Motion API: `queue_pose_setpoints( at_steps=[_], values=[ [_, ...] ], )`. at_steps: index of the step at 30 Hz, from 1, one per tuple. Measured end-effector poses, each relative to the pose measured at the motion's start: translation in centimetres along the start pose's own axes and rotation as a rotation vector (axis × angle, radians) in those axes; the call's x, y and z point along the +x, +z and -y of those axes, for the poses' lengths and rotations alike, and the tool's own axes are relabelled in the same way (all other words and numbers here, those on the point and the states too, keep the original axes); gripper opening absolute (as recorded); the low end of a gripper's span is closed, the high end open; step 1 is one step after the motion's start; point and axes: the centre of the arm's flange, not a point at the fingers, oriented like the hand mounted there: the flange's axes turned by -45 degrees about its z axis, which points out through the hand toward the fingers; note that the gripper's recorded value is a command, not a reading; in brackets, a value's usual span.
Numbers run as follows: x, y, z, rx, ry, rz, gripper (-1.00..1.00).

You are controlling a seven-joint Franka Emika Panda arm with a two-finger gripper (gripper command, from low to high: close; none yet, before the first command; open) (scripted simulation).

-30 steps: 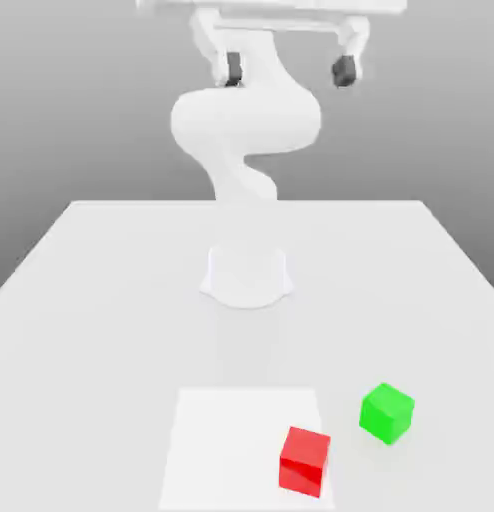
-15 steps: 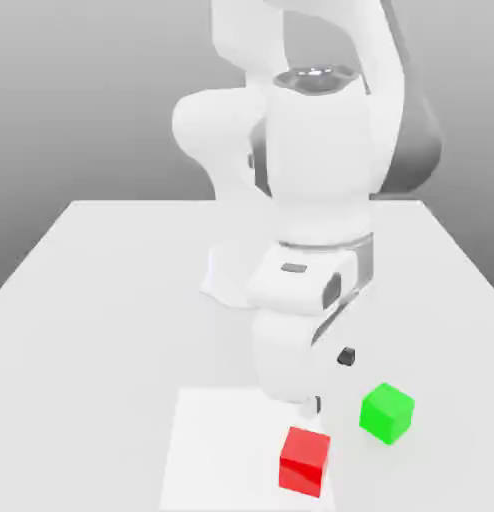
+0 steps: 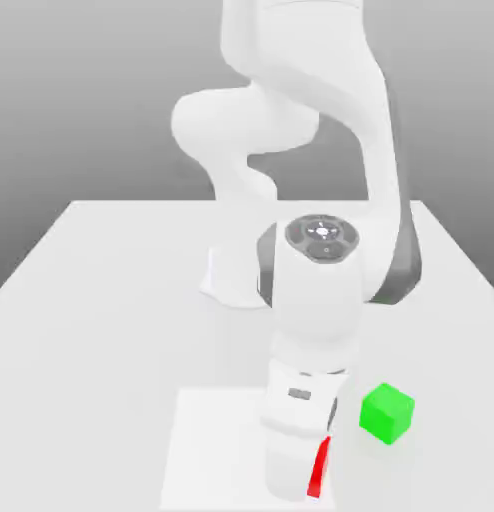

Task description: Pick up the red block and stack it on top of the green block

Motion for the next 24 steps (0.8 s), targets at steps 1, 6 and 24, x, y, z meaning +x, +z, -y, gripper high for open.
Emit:
queue_pose_setpoints(
  at_steps=[1,6,24],
  values=[
    [0.0,-1.0,0.0,-0.001,-0.001,0.0,-1.0],
    [1.1,-5.4,1.3,0.008,0.016,-0.003,-1.0],
    [8.5,-3.7,12.9,0.002,0.122,-0.001,-1.0]
  ],
)
